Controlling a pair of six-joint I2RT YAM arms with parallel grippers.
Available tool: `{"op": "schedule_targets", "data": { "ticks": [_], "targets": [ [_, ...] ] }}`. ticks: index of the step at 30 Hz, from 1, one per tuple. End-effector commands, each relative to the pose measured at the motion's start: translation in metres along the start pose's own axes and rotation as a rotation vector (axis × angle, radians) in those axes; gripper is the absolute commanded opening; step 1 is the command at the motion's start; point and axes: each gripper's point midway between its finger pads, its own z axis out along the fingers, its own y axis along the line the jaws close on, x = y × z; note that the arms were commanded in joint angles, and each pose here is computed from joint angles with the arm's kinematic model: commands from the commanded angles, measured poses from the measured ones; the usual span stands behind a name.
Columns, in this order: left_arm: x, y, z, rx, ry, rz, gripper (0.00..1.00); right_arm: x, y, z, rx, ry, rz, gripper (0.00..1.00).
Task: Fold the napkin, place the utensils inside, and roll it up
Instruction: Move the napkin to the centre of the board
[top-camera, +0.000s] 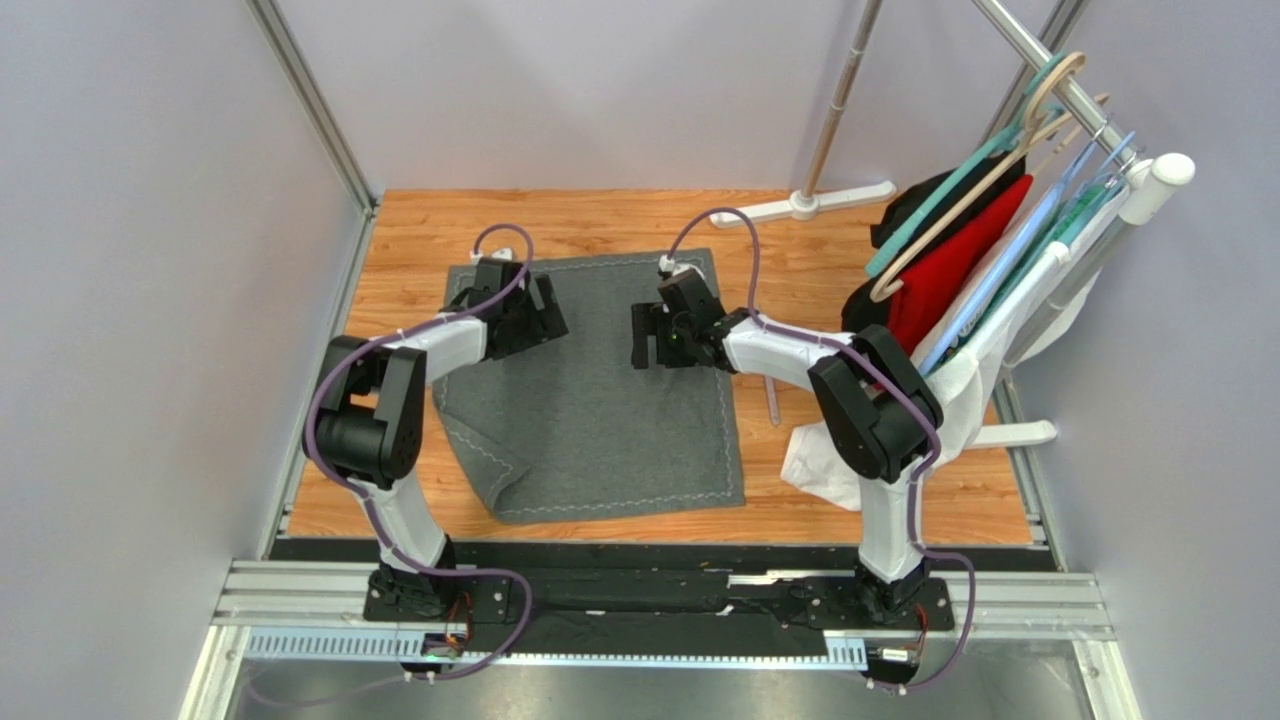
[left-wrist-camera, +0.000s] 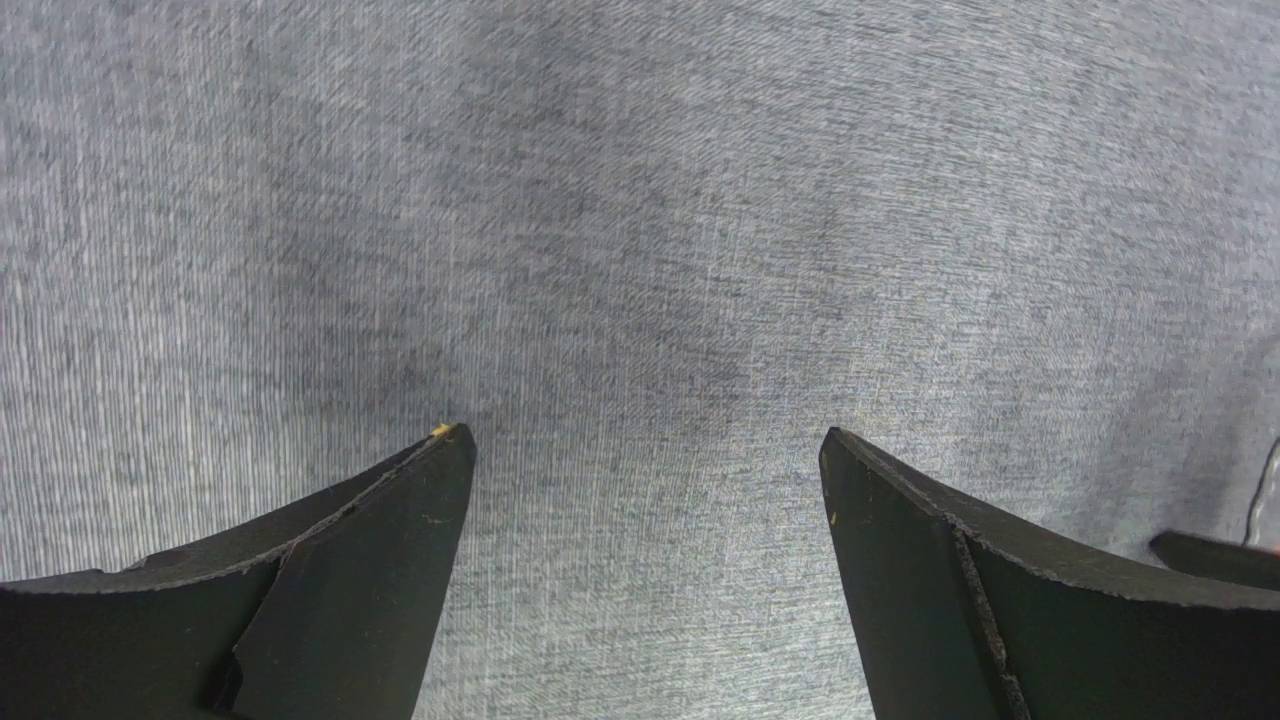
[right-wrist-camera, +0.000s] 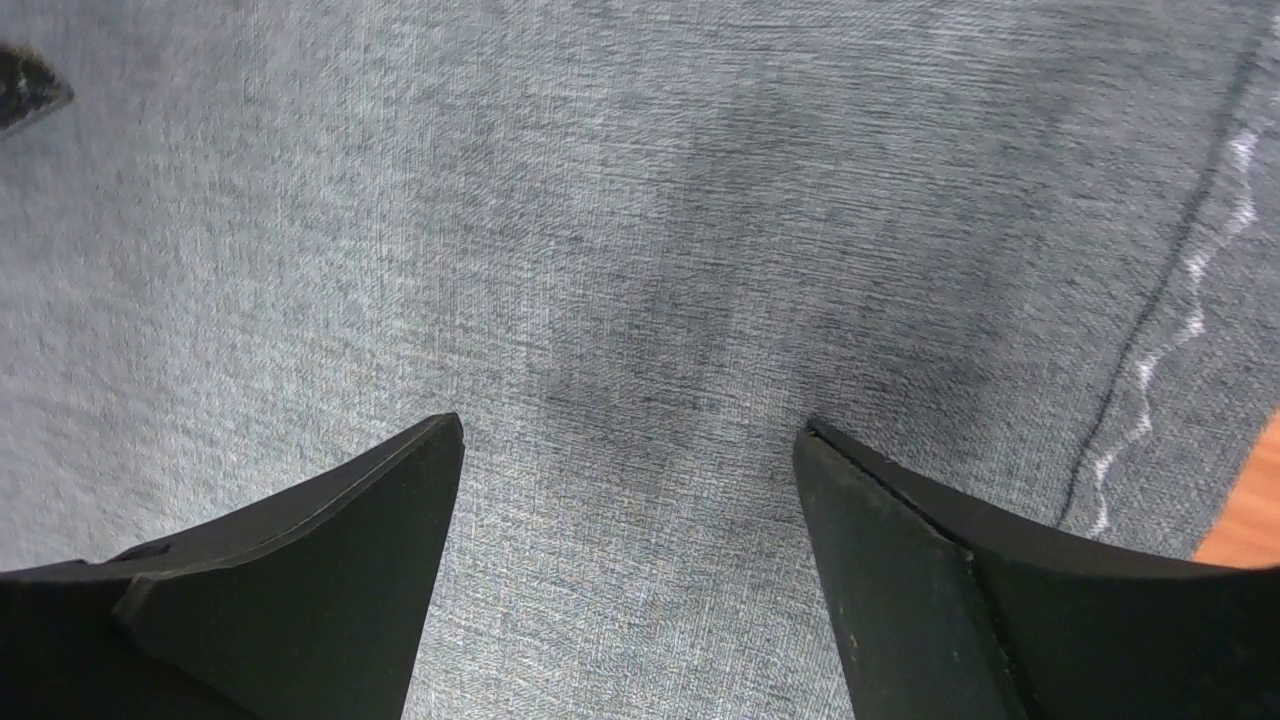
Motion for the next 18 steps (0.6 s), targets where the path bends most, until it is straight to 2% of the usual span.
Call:
{"op": "schedule_targets", "data": {
  "ticks": [1, 11, 18],
  "targets": [
    [-0.019, -0.015, 0.000, 0.050, -0.013, 0.028, 0.95, 0.003, -0.020, 0.006, 0.046, 0.052, 0.079, 0.89],
    [-0.019, -0.038, 0.025, 0.120, 0.075, 0.014, 0.93, 0.004, -0.053, 0.001, 0.109, 0.080, 0.144, 0.89],
    [-0.023, -0.053, 0.035, 0.146, 0.083, 0.030, 0.93, 0.009, -0.068, -0.008, 0.146, 0.080, 0.178, 0.89]
  ]
}}
